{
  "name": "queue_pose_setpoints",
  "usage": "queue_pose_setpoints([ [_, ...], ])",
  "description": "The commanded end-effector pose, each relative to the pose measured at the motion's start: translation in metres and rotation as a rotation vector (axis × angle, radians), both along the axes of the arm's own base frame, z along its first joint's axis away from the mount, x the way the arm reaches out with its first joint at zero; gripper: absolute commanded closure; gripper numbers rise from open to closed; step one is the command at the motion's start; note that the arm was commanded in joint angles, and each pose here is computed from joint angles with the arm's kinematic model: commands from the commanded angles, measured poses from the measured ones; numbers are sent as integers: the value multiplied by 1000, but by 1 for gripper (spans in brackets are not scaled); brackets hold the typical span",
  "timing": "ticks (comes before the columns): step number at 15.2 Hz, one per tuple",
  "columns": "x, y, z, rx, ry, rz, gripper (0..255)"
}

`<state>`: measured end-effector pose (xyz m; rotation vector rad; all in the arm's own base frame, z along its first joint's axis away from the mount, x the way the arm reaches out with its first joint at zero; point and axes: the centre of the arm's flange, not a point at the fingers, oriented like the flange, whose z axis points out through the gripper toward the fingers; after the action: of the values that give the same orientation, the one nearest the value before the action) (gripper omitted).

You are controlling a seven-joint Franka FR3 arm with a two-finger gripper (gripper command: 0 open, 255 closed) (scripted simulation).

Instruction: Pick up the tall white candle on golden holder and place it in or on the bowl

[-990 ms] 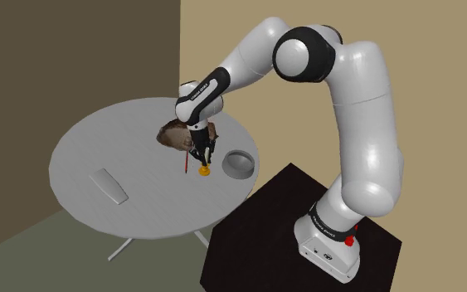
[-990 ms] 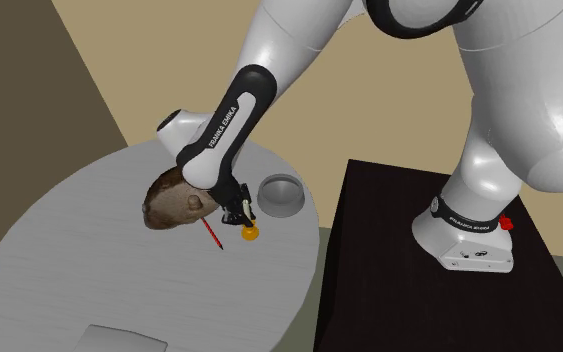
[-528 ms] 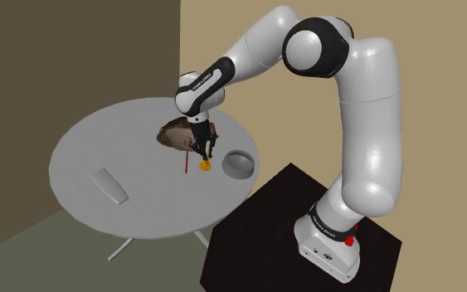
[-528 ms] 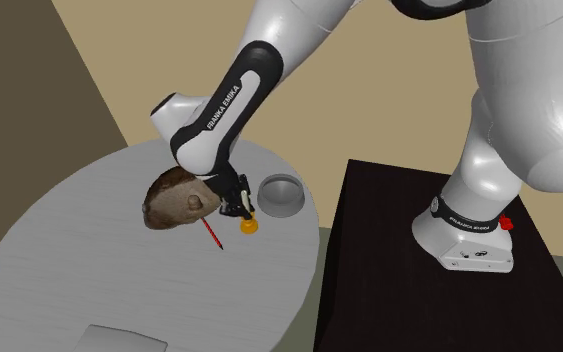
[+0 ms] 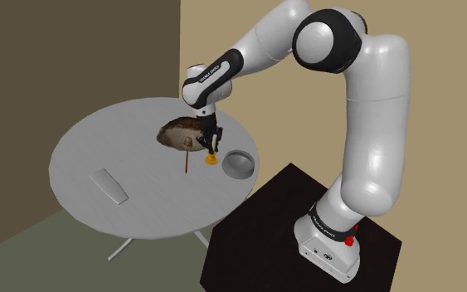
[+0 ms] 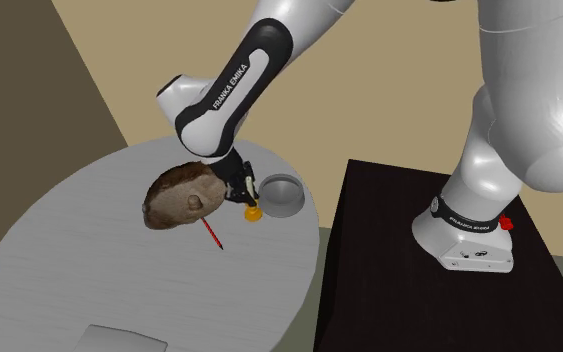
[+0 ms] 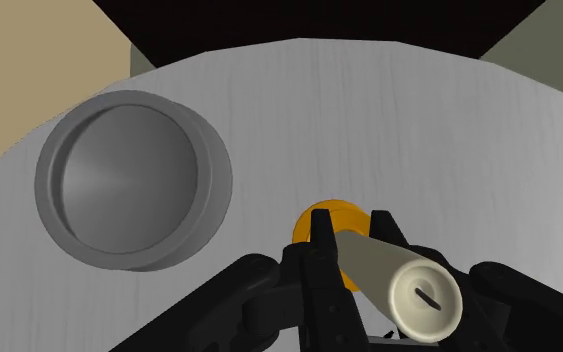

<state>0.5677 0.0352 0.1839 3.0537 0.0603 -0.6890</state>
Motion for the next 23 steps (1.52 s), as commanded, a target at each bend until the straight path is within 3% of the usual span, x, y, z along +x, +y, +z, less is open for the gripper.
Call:
queue_pose_setpoints([
  [1,-5,-25,1,0,0,0,255],
  [13,-38,-179,-2,0,0,0,255],
  [23,-38,-179,-55,0,0,0,255],
])
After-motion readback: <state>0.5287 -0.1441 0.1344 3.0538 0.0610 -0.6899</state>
